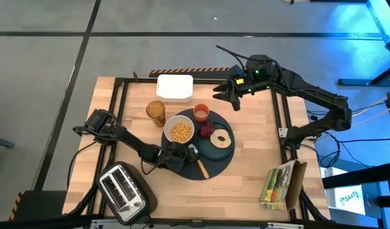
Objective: Arrange a breakfast setting
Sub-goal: Put the yellow spoon to the bottom left of the green plate, then return to Home Position
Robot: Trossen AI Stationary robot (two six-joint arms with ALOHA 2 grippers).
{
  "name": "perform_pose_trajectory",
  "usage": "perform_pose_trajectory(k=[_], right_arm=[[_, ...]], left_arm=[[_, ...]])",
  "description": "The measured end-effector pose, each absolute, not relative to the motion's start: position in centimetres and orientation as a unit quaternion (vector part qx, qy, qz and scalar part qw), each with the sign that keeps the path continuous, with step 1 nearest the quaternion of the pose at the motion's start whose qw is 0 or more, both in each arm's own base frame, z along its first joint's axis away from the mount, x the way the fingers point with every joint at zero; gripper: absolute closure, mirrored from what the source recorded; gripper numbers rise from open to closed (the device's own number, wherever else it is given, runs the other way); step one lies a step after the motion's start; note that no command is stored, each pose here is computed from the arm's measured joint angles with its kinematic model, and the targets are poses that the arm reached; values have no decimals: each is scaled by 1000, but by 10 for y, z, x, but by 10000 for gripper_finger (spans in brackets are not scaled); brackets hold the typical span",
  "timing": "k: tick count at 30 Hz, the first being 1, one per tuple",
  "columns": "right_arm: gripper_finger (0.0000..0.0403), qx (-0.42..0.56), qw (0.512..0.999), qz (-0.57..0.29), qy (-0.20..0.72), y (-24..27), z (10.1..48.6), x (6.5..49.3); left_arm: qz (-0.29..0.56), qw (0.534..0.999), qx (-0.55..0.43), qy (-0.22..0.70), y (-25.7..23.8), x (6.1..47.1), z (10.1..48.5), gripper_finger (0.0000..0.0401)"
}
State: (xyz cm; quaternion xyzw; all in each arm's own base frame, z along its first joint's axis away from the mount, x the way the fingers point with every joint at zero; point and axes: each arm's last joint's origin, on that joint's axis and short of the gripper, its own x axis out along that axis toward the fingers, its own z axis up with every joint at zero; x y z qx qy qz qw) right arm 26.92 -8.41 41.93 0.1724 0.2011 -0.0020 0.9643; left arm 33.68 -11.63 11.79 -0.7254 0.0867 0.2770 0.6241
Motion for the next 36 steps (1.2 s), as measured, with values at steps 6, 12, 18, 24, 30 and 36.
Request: perform_pose_trajectory(k=[6, 12, 18, 24, 30, 36], right_arm=[[242, 166, 963, 2, 210, -84, 418, 268], [242, 175, 958, 29, 224, -81, 416, 267], [242, 165, 960, 79, 214, -75, 424, 255], [243, 133, 969, 58, 200, -72, 432, 242], [250, 101, 984, 63, 131, -50, 458, 220], [363, 65, 993, 13, 94, -25, 476, 181]], left_arm=[[286, 664, -688, 58, -112, 332, 141, 281], [259, 708, -651, 88, -104, 325, 173, 280], [180, 786, -585, 85, -101, 316, 228, 280], [137, 902, -410, 18, -85, 314, 305, 280], [120, 964, -227, -67, -56, 306, 389, 280], [91, 985, -136, -55, -13, 274, 431, 323]])
